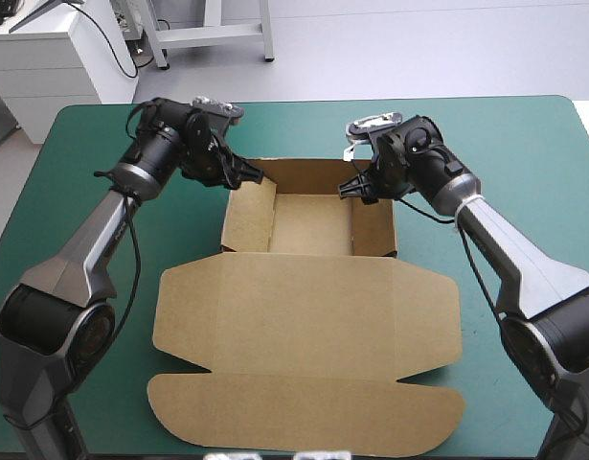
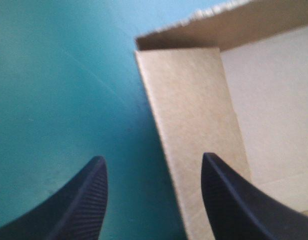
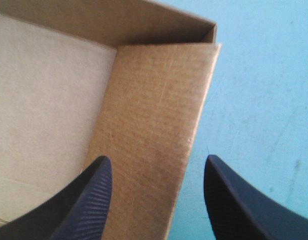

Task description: Fold the box

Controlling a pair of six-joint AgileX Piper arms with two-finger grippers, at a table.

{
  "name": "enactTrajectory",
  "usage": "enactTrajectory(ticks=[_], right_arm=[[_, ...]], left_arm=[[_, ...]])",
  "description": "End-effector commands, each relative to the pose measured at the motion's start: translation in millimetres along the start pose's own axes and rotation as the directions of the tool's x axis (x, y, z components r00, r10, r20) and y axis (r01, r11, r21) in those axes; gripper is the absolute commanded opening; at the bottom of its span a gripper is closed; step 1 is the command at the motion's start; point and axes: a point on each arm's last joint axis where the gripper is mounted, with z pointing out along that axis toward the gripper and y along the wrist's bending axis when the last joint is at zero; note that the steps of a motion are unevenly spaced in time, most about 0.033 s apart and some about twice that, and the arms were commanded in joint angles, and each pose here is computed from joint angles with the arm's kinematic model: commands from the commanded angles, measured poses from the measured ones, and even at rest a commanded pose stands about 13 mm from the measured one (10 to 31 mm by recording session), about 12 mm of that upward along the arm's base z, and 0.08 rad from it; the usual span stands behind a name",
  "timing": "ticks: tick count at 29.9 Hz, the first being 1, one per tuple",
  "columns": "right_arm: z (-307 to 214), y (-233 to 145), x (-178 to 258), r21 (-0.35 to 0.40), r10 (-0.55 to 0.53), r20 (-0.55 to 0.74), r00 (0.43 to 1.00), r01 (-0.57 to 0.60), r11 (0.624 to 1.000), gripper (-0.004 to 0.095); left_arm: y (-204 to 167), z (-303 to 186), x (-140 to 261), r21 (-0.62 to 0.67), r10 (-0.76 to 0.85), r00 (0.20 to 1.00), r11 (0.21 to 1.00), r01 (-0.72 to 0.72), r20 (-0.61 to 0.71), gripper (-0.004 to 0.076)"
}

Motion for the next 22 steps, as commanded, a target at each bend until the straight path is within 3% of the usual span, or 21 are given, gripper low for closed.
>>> enactTrajectory(ticks=[1,7,9,12,18,22], right_arm=[[-51,-9,-14,0.004,0.007,0.139,0.990,-0.008,1.000,0.0514],[-78,-18,-15,0.059,0.017,0.123,0.992,-0.025,0.998,0.0511],[-85,-21,-15,0.070,0.030,0.140,0.990,-0.040,0.997,0.0511],[-85,-21,-14,0.062,0.038,0.138,0.990,-0.047,0.997,0.0511],[-60,-23,-5,0.095,0.047,0.059,0.997,-0.052,0.994,0.0511],[-36,-23,1,0.055,0.087,-0.027,0.996,-0.085,0.995,0.0492]], left_arm=[[10,-68,-12,-0.071,0.011,0.989,0.998,-0.001,0.145,0.0405],[15,-132,-12,-0.078,0.004,0.952,0.997,0.021,0.307,0.0368],[16,-150,-7,-0.078,0.002,0.940,0.997,0.027,0.342,0.0277],[19,-179,4,-0.098,0.054,0.917,0.995,-0.016,0.395,0.0016],[24,-229,32,-0.128,0.098,0.875,0.991,-0.042,0.475,-0.0008],[25,-249,59,-0.121,0.095,0.867,0.992,-0.040,0.490,-0.0008]])
